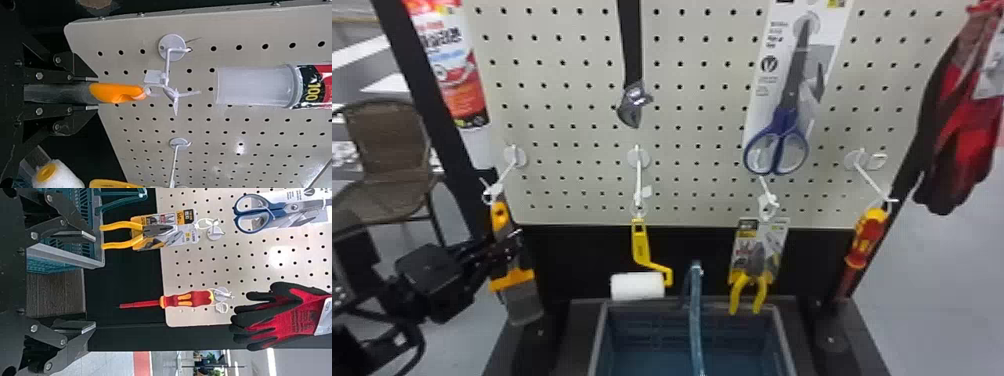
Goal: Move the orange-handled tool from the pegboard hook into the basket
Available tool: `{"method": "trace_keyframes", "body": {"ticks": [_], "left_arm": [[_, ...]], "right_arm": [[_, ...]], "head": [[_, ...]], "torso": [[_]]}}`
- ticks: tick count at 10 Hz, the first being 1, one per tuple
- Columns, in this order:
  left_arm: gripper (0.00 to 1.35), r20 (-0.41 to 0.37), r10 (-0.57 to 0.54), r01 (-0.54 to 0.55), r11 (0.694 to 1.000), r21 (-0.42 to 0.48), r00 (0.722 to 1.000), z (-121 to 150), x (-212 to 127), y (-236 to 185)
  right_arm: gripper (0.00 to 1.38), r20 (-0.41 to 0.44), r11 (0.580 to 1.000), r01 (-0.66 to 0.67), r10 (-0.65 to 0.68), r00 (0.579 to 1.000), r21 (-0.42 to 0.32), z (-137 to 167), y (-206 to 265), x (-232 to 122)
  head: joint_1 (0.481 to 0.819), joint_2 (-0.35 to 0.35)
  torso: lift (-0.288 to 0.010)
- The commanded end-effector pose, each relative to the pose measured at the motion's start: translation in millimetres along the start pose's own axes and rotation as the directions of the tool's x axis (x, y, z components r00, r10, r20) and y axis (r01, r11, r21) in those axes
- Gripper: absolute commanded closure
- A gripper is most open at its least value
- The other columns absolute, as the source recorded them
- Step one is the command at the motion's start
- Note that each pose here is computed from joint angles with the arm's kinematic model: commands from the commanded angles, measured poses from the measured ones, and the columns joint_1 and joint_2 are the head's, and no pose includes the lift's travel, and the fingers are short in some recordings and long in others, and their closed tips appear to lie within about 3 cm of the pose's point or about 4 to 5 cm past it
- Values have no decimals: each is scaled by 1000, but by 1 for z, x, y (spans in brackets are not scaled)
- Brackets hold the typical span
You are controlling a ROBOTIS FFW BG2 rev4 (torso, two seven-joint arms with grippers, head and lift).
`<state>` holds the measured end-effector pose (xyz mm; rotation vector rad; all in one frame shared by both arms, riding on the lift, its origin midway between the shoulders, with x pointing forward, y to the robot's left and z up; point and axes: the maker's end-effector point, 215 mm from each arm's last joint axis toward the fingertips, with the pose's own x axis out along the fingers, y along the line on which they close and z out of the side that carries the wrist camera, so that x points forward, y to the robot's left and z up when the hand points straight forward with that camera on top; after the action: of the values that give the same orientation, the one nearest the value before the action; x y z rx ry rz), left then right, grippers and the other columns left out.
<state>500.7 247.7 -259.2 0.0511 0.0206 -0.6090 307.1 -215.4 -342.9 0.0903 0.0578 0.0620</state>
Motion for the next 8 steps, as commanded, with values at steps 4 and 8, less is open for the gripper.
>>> {"method": "trace_keyframes", "body": {"ticks": [4,8], "left_arm": [[1213,0,-3,3,999,35,1000,12,-3,-6],[1213,12,5,-6,997,71,1000,30,-13,-15]], "right_arm": [[484,-2,1000,0,0,1000,0,-1,0,0],[484,2,1000,0,0,1000,0,-1,0,2]], "head": [[549,0],[549,0]], "torso": [[-100],[-100]]}}
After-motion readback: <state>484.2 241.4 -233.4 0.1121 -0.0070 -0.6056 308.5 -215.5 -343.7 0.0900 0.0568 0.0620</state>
